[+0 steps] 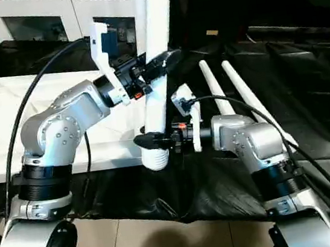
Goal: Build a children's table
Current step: Pick table leg
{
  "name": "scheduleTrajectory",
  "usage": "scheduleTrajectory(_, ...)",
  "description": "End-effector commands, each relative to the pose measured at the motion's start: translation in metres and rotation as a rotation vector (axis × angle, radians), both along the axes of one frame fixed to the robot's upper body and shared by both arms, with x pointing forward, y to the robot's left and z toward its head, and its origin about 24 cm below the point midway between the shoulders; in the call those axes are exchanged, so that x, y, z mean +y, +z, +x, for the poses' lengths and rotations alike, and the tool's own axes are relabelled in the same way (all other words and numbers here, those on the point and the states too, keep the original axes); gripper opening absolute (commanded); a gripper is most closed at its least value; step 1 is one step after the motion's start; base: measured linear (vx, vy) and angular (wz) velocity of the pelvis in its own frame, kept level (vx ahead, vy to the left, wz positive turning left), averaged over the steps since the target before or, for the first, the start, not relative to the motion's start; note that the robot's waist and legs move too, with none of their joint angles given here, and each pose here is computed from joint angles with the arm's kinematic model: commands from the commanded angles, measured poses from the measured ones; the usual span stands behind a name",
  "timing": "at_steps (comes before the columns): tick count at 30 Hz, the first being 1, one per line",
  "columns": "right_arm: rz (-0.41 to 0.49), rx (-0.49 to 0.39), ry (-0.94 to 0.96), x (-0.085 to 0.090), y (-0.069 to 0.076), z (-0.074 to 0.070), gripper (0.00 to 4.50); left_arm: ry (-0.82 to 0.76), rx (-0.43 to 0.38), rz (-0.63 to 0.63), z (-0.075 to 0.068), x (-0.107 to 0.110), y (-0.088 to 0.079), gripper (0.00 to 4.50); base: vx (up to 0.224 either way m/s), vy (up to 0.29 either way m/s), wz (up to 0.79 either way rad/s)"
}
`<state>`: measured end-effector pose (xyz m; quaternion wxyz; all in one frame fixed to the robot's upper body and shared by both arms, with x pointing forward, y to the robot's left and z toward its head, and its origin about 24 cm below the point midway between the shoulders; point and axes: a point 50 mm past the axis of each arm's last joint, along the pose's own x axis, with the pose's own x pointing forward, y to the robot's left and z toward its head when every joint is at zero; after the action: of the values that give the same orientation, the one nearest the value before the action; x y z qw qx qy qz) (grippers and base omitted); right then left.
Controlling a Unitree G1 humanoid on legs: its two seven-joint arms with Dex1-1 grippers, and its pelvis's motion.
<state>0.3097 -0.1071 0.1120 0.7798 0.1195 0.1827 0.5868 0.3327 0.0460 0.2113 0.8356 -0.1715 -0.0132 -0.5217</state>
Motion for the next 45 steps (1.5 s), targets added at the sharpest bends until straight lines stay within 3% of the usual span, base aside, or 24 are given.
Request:
scheduleTrajectory(1,0.025,-0.007,-0.103,-0.009,-0.002,0.005,1.94,0.030,-0.078,-0.072,0.002,0.000,0.016,2.96,0.000,0.000,0.00)
scheduleTrajectory(5,0.080,-0.045,-0.264,-0.008,-0.002,0.016,1.91,0.211,-0.134,-0.221,0.016,0.015,0.035,2.98,0.000,0.000,0.00)
scheduleTrajectory(10,0.104,-0.082,-0.418,-0.012,-0.003,0.023,1.90,0.150,-0.170,-0.156,0.019,0.031,0.030,2.98,0.000,0.000,0.00)
scheduleTrajectory(14,0.080,-0.120,-0.496,-0.019,-0.004,0.026,1.90,0.108,-0.209,0.057,0.020,0.039,0.005,2.98,0.000,0.000,0.00)
scheduleTrajectory(17,0.020,-0.173,-0.600,-0.034,-0.006,0.029,1.90,-0.003,-0.253,0.360,0.016,0.052,-0.039,2.98,0.000,0.000,0.00)
scheduleTrajectory(18,0.008,-0.179,-0.610,-0.036,-0.007,0.030,1.90,-0.026,-0.249,0.411,0.015,0.055,-0.048,2.98,0.000,0.000,0.00)
scheduleTrajectory(20,-0.020,-0.185,-0.623,-0.041,-0.010,0.029,1.90,-0.089,-0.218,0.506,0.012,0.063,-0.068,2.98,0.000,0.000,0.00)
scheduleTrajectory(21,-0.020,-0.185,-0.623,-0.041,-0.010,0.029,1.90,-0.089,-0.218,0.506,0.012,0.063,-0.068,2.98,0.000,0.000,0.00)
scheduleTrajectory(22,-0.056,-0.188,-0.620,-0.045,-0.014,0.026,1.90,-0.185,-0.174,0.599,0.005,0.072,-0.089,2.98,0.000,0.000,0.00)
scheduleTrajectory(27,-0.081,-0.184,-0.604,-0.048,-0.022,0.019,1.90,-0.332,-0.095,0.806,-0.004,0.091,-0.125,2.98,0.000,0.000,0.00)
scheduleTrajectory(34,-0.107,-0.192,-0.584,-0.047,-0.026,0.015,1.90,-0.331,-0.105,0.891,0.005,0.099,-0.134,2.57,0.000,0.000,0.00)
scheduleTrajectory(36,-0.106,-0.192,-0.585,-0.046,-0.026,0.015,1.90,-0.328,-0.110,0.902,0.006,0.100,-0.134,2.19,0.000,0.000,0.00)
scheduleTrajectory(39,-0.113,-0.192,-0.578,-0.044,-0.028,0.014,1.90,-0.312,-0.109,0.912,0.010,0.103,-0.137,2.20,0.000,0.000,0.00)
scheduleTrajectory(41,-0.112,-0.192,-0.578,-0.043,-0.028,0.014,1.90,-0.310,-0.112,0.925,0.011,0.106,-0.138,1.84,0.000,0.000,0.00)
scheduleTrajectory(45,-0.109,-0.192,-0.578,-0.043,-0.027,0.014,1.90,-0.323,-0.096,0.945,0.010,0.111,-0.140,1.55,0.000,0.000,0.00)
